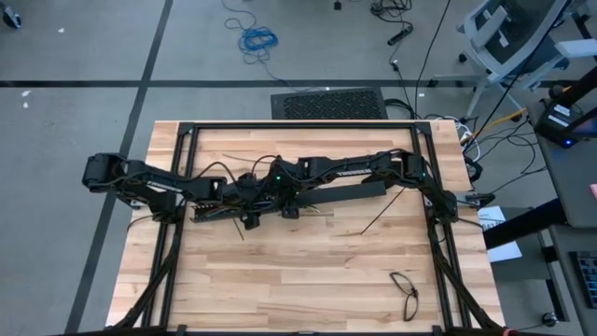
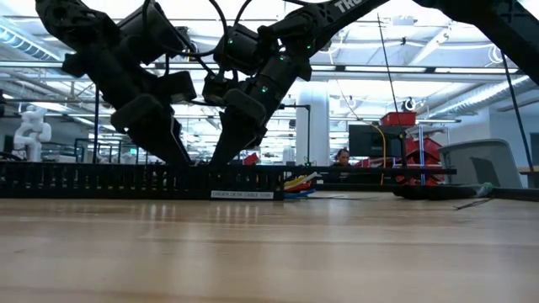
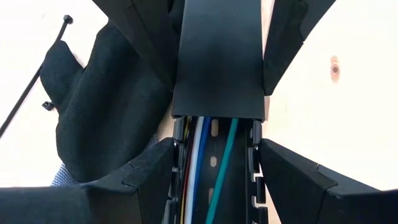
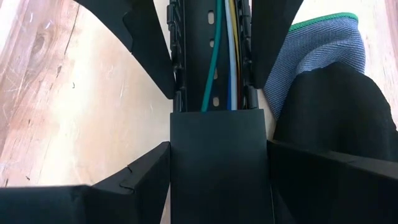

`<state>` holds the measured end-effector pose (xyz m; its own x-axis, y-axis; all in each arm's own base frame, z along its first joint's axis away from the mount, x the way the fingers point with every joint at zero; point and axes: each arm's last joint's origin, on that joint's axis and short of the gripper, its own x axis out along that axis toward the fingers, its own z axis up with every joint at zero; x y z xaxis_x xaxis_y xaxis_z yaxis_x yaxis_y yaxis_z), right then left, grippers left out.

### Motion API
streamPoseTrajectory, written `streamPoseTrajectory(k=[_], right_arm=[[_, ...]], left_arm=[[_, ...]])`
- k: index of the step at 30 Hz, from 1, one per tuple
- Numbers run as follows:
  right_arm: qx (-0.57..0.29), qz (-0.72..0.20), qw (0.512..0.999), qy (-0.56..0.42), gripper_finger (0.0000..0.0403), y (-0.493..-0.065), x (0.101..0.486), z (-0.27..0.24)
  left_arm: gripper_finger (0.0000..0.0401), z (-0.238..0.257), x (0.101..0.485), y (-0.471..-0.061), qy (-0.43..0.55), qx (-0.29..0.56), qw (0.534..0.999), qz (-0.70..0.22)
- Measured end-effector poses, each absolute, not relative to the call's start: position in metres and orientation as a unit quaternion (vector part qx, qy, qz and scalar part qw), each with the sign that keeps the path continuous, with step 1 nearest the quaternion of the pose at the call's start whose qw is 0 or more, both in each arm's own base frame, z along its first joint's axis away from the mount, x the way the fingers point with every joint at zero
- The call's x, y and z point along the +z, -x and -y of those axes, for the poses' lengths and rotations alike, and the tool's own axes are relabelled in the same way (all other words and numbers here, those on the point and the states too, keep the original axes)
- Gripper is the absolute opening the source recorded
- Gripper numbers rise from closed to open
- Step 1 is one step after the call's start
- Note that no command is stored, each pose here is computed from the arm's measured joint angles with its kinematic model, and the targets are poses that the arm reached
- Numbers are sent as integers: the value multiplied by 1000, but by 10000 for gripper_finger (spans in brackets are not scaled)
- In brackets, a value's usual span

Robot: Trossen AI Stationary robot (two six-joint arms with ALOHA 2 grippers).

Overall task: Ziptie cables
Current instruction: Close the cable duct

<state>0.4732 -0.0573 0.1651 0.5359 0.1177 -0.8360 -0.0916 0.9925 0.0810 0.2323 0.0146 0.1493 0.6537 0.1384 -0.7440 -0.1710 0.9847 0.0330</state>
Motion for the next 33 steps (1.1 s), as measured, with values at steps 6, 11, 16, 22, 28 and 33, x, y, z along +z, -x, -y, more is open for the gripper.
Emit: streamPoseTrajectory(k=[6, 11, 16, 22, 28, 33], right_arm=[[60, -478, 876, -13, 242, -473, 165, 57], [59, -477, 877, -13, 242, -473, 165, 58], [58, -469, 881, -11, 242, -475, 166, 58], [57, -465, 883, -13, 242, -476, 166, 58], [63, -449, 891, -13, 242, -479, 166, 58], [66, -445, 893, -12, 242, -479, 167, 58]], left_arm=[[231, -15, 145, -234, 19, 87, 906, -413], [231, -16, 146, -235, 14, 100, 908, -407], [231, -16, 146, -235, 13, 103, 908, -406], [231, -16, 146, -235, 13, 105, 910, -402], [231, -17, 146, -235, 12, 108, 909, -402], [231, -17, 146, -235, 11, 106, 910, -401]])
